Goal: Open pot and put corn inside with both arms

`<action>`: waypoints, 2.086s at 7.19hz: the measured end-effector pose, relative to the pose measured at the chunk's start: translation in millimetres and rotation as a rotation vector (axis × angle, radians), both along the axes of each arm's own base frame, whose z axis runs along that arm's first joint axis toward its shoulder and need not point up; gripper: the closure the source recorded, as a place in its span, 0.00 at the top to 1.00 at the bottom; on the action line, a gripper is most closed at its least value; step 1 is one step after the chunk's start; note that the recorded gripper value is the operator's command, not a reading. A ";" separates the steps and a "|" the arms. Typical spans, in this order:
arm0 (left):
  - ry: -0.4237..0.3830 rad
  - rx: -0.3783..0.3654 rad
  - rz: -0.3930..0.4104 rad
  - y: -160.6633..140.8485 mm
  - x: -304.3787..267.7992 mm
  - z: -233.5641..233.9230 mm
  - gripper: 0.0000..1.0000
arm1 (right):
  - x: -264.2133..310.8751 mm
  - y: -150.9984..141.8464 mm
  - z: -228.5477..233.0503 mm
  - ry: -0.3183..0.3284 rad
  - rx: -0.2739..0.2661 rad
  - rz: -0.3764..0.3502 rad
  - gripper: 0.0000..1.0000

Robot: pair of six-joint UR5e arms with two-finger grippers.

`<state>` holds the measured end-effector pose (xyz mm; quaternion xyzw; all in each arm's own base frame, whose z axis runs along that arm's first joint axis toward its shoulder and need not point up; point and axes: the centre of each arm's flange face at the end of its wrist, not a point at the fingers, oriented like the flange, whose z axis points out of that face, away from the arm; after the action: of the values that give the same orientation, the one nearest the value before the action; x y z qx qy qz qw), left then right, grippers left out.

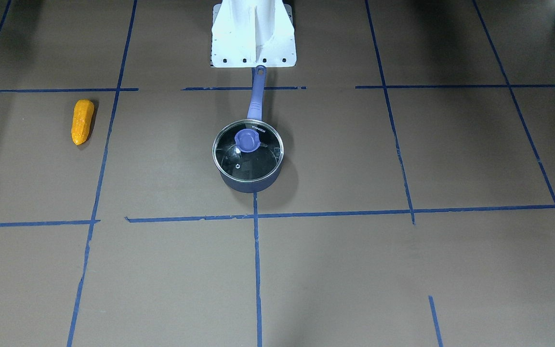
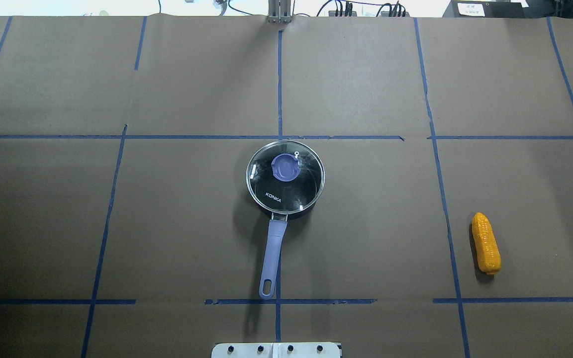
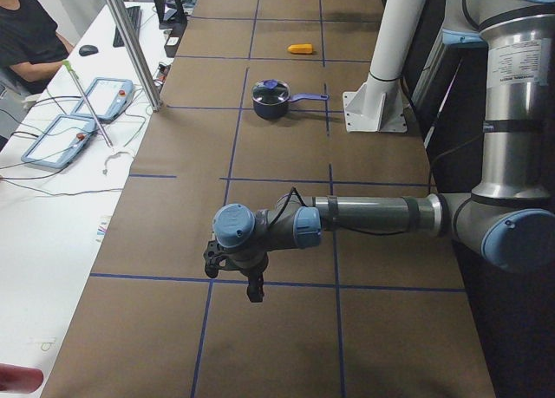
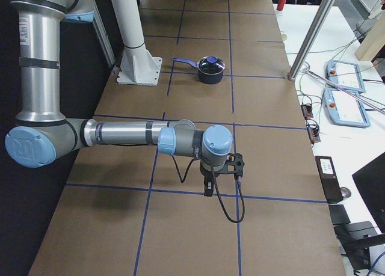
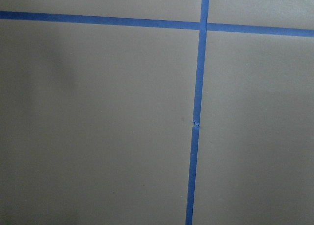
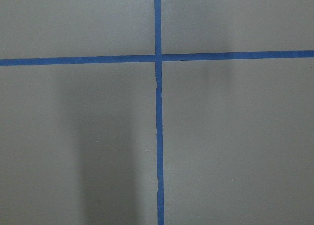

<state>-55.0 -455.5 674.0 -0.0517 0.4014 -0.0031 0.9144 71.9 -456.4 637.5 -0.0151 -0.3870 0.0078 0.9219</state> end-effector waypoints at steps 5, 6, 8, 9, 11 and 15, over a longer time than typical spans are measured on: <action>-0.002 0.079 -0.013 -18.9 1.8 -51.1 1.00 | 0.1 -3.6 -3.3 0.000 0.007 0.000 1.00; -0.002 0.114 -0.025 -22.7 6.9 -85.0 1.00 | 0.1 -4.2 -4.0 0.000 0.009 0.000 1.00; 0.014 0.163 -0.011 -18.3 64.7 -178.1 1.00 | 0.1 -4.6 -4.7 0.000 0.012 -0.001 1.00; 0.039 0.169 -0.003 -12.6 114.9 -236.9 1.00 | 0.1 -4.8 -5.1 0.000 0.013 -0.001 1.00; 0.120 0.123 -0.014 -0.5 227.8 -355.7 1.00 | 0.2 -9.6 -10.7 0.000 0.023 0.001 1.00; 0.165 0.063 -0.060 11.8 430.8 -519.8 1.00 | 0.2 -19.8 -11.0 0.003 0.027 -0.004 1.00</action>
<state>375.9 -443.7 154.2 -0.0111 0.4768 -0.0134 0.8788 72.1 -476.2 626.5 -0.0032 -0.3858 0.0009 0.9226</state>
